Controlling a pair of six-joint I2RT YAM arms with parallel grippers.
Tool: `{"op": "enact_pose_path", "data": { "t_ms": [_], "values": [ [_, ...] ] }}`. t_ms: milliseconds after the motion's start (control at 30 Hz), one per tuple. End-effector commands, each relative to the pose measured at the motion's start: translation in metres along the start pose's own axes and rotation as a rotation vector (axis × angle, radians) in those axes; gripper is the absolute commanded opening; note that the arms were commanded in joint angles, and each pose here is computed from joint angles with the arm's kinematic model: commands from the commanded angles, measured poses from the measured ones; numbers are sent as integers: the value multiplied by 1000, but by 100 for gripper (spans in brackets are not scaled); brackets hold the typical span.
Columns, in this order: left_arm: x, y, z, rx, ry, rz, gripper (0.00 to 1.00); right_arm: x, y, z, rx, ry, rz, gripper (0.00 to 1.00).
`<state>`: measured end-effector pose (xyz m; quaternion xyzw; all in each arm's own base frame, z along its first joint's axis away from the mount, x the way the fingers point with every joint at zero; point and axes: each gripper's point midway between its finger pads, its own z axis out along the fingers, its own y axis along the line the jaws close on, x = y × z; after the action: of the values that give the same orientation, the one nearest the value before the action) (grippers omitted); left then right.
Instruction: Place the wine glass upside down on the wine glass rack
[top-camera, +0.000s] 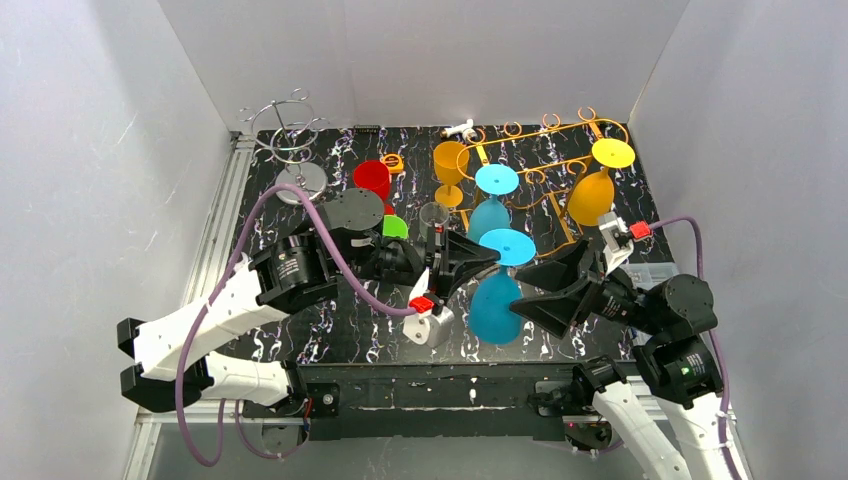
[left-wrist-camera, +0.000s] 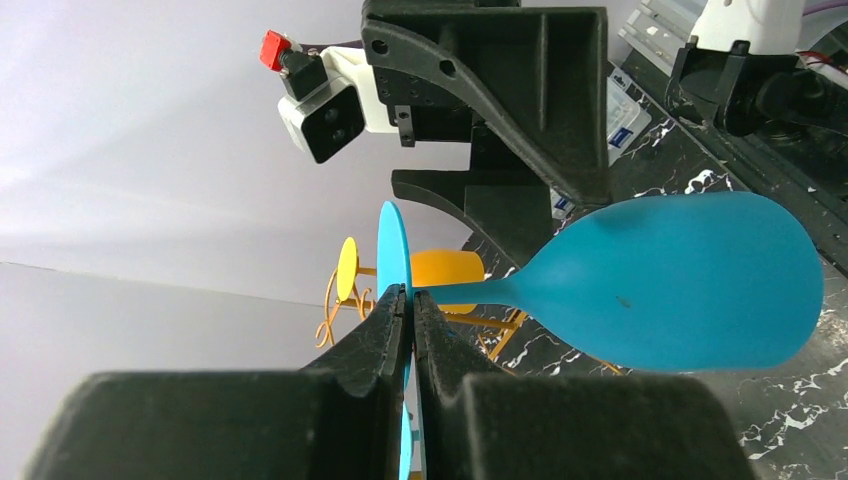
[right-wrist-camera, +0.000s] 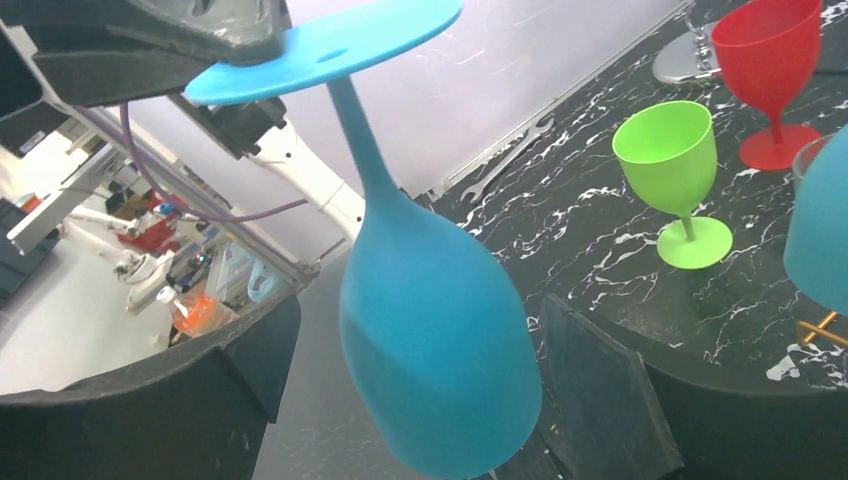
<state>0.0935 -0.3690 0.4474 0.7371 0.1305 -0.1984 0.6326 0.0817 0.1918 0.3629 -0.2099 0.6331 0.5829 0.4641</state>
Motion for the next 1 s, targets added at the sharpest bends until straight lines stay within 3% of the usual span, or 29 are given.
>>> {"op": "enact_pose_path", "data": {
  "t_ms": [0,167,567,667,867,900,967],
  "values": [
    [-5,15,1,-47,-9,43,0,1,13,-1,-89,3,-40,98],
    [-1,30,9,-89,-1,65,0,17,0,2,-92,56,-15,98],
    [2,48,17,-154,2,90,0,10,-13,7,-41,38,-77,98],
    [4,48,16,-162,12,103,0,14,-22,2,26,56,-97,86],
    [8,52,11,-184,44,105,0,16,-61,-22,328,46,-171,44],
    [9,52,11,-186,49,101,7,14,-68,-26,374,31,-176,41],
    [10,50,10,-188,52,94,33,11,-78,-31,436,-1,-188,40]
  ]
}}
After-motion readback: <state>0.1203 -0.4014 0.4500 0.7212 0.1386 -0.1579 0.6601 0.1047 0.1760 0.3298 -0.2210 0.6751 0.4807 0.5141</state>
